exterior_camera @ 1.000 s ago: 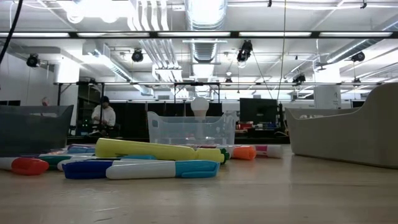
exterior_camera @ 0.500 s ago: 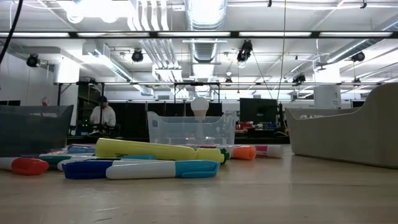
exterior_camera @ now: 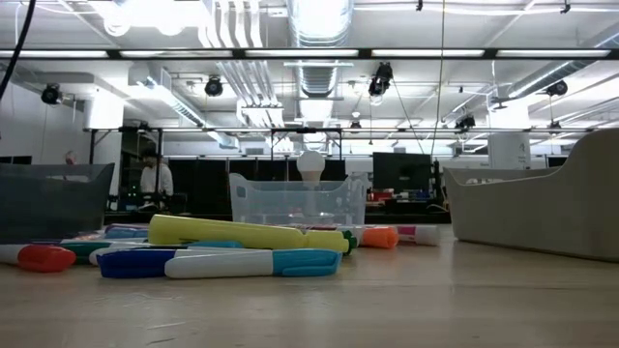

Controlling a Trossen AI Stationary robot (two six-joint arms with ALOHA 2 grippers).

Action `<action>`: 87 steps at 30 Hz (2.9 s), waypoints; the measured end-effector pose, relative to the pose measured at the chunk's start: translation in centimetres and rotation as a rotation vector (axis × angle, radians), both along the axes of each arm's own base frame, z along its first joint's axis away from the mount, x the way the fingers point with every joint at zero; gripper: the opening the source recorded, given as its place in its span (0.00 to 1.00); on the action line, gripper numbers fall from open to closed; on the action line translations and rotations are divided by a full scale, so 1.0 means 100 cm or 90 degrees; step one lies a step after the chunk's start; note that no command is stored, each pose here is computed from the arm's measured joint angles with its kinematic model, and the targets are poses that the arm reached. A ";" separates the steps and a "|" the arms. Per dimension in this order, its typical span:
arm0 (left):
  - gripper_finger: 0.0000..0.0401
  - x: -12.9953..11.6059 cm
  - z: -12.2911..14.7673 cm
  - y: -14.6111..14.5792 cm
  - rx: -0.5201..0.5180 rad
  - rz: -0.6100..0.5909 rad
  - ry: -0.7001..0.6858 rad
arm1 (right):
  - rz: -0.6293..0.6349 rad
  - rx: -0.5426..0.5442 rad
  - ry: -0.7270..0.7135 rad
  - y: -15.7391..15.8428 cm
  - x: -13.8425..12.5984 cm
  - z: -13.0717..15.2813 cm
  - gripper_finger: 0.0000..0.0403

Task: Pick & Place Markers
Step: Put the pink highlighter into the gray bin

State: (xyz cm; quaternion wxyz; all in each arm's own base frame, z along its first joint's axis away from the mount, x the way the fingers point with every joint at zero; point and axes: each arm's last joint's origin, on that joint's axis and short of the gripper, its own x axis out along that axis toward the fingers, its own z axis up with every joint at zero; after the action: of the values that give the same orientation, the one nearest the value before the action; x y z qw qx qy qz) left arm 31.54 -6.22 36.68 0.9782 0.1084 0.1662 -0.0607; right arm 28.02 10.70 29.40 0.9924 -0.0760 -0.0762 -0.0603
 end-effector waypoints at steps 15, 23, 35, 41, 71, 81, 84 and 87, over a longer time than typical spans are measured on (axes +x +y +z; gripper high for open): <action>0.24 0.000 0.000 0.000 -0.031 0.016 0.003 | -0.006 -0.004 0.002 -0.001 -0.001 0.001 0.13; 0.41 0.000 -0.001 0.001 -0.043 0.030 0.011 | -0.015 0.014 0.004 -0.005 -0.009 0.010 0.14; 0.43 -0.006 -0.012 0.001 -0.015 0.026 0.084 | -0.092 0.186 0.138 -0.033 -0.072 0.028 0.15; 0.43 -0.010 -0.019 0.002 -0.003 0.027 0.136 | -0.112 0.319 0.187 -0.049 -0.107 0.028 0.15; 0.43 -0.019 -0.031 0.004 -0.009 0.049 0.238 | -0.230 0.727 0.736 -0.045 -0.095 -0.059 0.15; 0.43 -0.022 -0.034 0.005 -0.016 0.060 0.270 | -0.290 0.679 0.839 -0.060 -0.083 -0.082 0.20; 0.43 -0.025 -0.037 0.005 -0.020 0.068 0.295 | -0.293 0.648 0.860 -0.060 -0.079 -0.088 0.25; 0.43 -0.026 -0.039 0.006 -0.022 0.072 0.303 | -0.296 0.621 0.878 -0.060 -0.076 -0.093 0.32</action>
State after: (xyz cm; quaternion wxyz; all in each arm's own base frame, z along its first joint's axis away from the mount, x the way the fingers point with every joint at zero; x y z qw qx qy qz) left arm 28.96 -5.62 32.81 0.9150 0.0650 0.3969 -0.0323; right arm 20.39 4.74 20.06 0.7015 0.3240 0.5927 -0.2272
